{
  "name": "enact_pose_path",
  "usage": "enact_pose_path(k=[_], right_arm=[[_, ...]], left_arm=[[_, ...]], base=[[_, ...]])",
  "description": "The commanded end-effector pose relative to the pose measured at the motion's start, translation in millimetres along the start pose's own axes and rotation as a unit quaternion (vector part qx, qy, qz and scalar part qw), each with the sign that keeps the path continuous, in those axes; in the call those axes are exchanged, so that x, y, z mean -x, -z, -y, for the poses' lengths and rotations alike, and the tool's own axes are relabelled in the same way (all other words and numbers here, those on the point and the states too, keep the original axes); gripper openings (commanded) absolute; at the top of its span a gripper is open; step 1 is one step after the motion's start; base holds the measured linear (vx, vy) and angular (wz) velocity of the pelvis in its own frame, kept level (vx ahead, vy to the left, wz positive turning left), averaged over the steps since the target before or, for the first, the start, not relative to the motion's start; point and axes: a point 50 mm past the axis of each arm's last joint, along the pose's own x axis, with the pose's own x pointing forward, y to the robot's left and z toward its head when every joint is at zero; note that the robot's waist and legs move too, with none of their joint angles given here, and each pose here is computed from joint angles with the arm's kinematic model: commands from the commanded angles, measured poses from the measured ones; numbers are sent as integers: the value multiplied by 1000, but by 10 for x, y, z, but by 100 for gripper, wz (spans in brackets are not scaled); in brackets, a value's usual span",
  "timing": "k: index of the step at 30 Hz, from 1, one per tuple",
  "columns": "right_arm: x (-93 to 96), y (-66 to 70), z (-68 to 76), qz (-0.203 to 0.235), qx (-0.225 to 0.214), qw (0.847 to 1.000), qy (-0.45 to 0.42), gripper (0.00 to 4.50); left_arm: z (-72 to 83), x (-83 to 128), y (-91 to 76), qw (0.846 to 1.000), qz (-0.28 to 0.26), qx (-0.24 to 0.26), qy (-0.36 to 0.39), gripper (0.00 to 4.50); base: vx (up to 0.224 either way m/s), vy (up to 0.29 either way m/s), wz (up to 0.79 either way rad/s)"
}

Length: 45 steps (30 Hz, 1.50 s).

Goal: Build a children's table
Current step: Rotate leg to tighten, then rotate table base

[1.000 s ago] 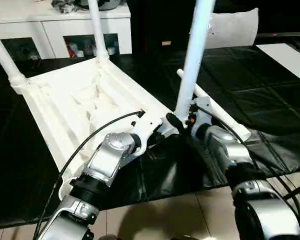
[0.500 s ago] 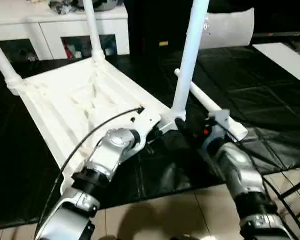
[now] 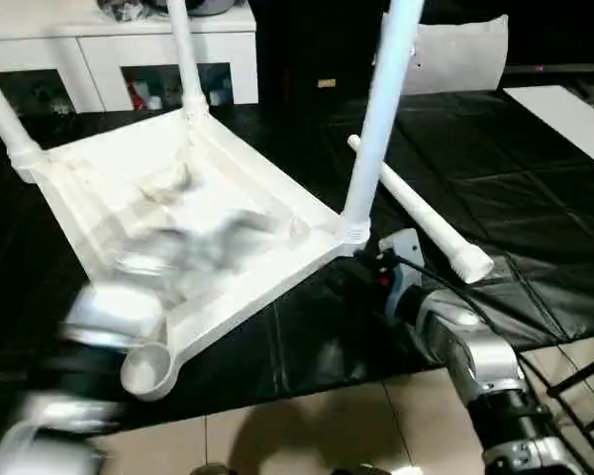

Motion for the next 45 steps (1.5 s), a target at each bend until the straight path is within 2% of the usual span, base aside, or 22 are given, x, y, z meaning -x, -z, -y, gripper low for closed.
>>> enact_pose_path(k=[1, 2, 5, 9, 15, 19, 27, 30, 32, 33, 35, 41, 43, 44, 45], right_arm=[[-22, -41, -3, -10, 11, 1000, -6, 450], [-45, -38, -19, -19, 14, 1000, -14, 450], [-85, -41, -49, -28, 16, 999, -24, 450], [-133, -58, -56, -32, 20, 999, -20, 450], [-167, -64, -57, -36, 22, 999, -18, 450], [-279, -76, -53, -47, 31, 998, -13, 450], [-353, -104, -48, -51, 35, 998, -11, 450], [-372, -109, -48, -53, 36, 998, -12, 450], [-408, -132, -41, -53, 38, 998, -12, 450], [-408, -132, -41, -53, 38, 998, -12, 450], [-458, -180, -29, -50, 41, 998, -10, 450], [-493, -221, -37, -47, 45, 998, -11, 450], [-495, -223, -29, -46, 50, 998, -10, 450], [-495, -223, -29, -46, 50, 998, -10, 450], [-484, -227, -7, -46, 52, 998, -6, 450]], left_arm=[[-82, 50, 49, 999, -22, -14, -24, 15], [-278, 173, 193, 995, -71, -39, -66, 12], [-540, 400, 418, 979, -150, -63, -121, 3], [-589, 503, 552, 971, -189, -62, -136, 3], [-545, 513, 575, 970, -202, -60, -125, 3], [-196, 522, 652, 971, -229, -66, 23, 3], [-9, 496, 567, 970, -202, -75, 115, 3], [91, 521, 561, 963, -195, -78, 168, 3], [309, 572, 484, 948, -161, -66, 268, 3], [309, 572, 484, 948, -161, -66, 268, 3], [553, 555, 291, 930, -101, -39, 350, 3], [776, 365, 132, 920, -52, -23, 387, 3], [810, 232, 98, 930, -31, -27, 366, 3], [810, 232, 98, 930, -31, -27, 366, 3], [805, 77, 72, 946, -18, -29, 323, 3]], base=[[0, 0, 0], [0, 0, 0], [0, 0, 0], [0, 0, 0], [0, 0, 0], [0, 0, 0], [0, 0, 0], [0, 0, 0], [0, 0, 0], [0, 0, 0], [0, 0, 0], [0, 0, 0], [0, 0, 0], [0, 0, 0], [0, 0, 0]])
